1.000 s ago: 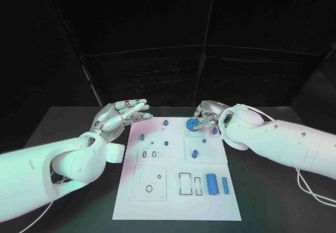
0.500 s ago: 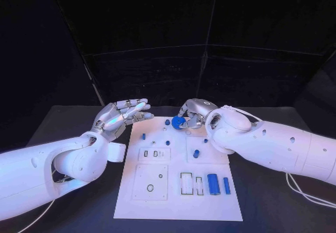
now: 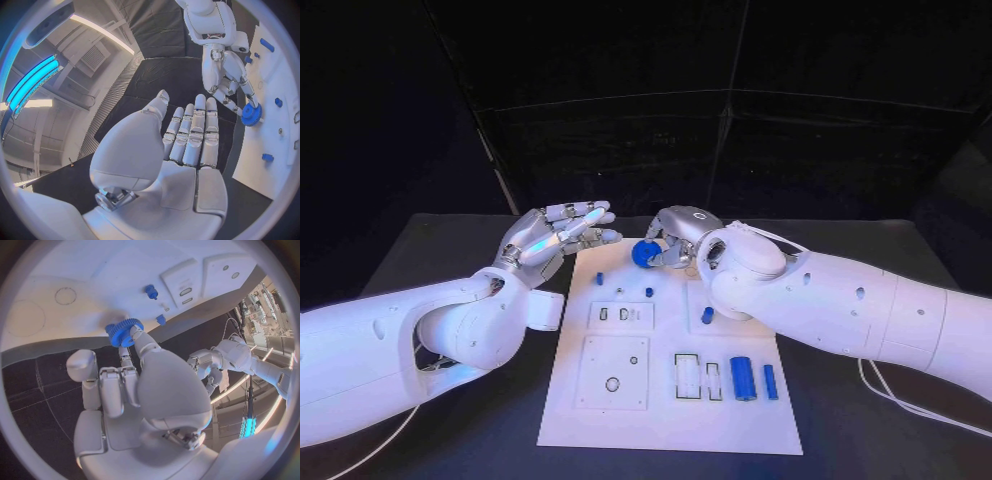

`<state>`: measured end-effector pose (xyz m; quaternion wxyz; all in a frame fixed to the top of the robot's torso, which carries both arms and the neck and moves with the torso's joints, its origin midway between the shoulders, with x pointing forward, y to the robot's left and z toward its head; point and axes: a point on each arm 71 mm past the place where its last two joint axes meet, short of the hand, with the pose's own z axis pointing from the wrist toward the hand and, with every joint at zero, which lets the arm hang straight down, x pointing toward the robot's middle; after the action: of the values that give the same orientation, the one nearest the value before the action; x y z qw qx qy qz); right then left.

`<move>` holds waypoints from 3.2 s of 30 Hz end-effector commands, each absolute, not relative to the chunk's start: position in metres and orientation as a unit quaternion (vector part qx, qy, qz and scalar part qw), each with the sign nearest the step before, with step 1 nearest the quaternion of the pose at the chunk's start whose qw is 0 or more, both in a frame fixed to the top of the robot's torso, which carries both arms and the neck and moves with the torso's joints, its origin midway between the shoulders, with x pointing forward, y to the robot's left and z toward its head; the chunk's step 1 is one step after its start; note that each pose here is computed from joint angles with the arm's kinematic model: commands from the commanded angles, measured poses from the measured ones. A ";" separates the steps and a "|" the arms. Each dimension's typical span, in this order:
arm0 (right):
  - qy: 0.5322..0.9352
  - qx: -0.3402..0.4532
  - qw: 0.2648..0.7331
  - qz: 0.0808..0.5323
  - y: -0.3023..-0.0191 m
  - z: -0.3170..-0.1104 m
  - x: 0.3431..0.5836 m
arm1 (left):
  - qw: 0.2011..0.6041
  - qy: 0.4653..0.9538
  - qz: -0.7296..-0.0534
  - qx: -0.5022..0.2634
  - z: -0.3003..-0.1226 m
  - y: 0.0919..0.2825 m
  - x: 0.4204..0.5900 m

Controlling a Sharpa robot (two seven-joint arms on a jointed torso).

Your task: Assemble the parts on the task board

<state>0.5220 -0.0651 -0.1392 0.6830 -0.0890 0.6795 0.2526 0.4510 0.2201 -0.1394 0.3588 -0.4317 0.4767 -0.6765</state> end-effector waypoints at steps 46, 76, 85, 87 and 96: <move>0.702 -0.102 0.661 0.243 -0.053 -0.151 0.524 | 0.358 0.476 -0.681 -0.426 -0.138 0.220 0.451; 0.689 -0.078 0.676 0.248 -0.064 -0.147 0.521 | 0.361 0.475 -0.680 -0.427 -0.138 0.222 0.452; 0.673 -0.051 0.681 0.286 -0.089 -0.142 0.518 | 0.364 0.474 -0.678 -0.428 -0.138 0.224 0.454; 0.674 -0.040 0.669 0.311 -0.105 -0.142 0.516 | 0.364 0.474 -0.678 -0.428 -0.138 0.225 0.454; 0.678 -0.009 0.621 0.393 -0.182 -0.143 0.513 | 0.367 0.472 -0.677 -0.429 -0.139 0.228 0.456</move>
<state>0.5178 -0.1909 -0.1470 0.6506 -0.0093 0.6945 0.3071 0.4563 0.2292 -0.1408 0.3701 -0.4354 0.4741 -0.6699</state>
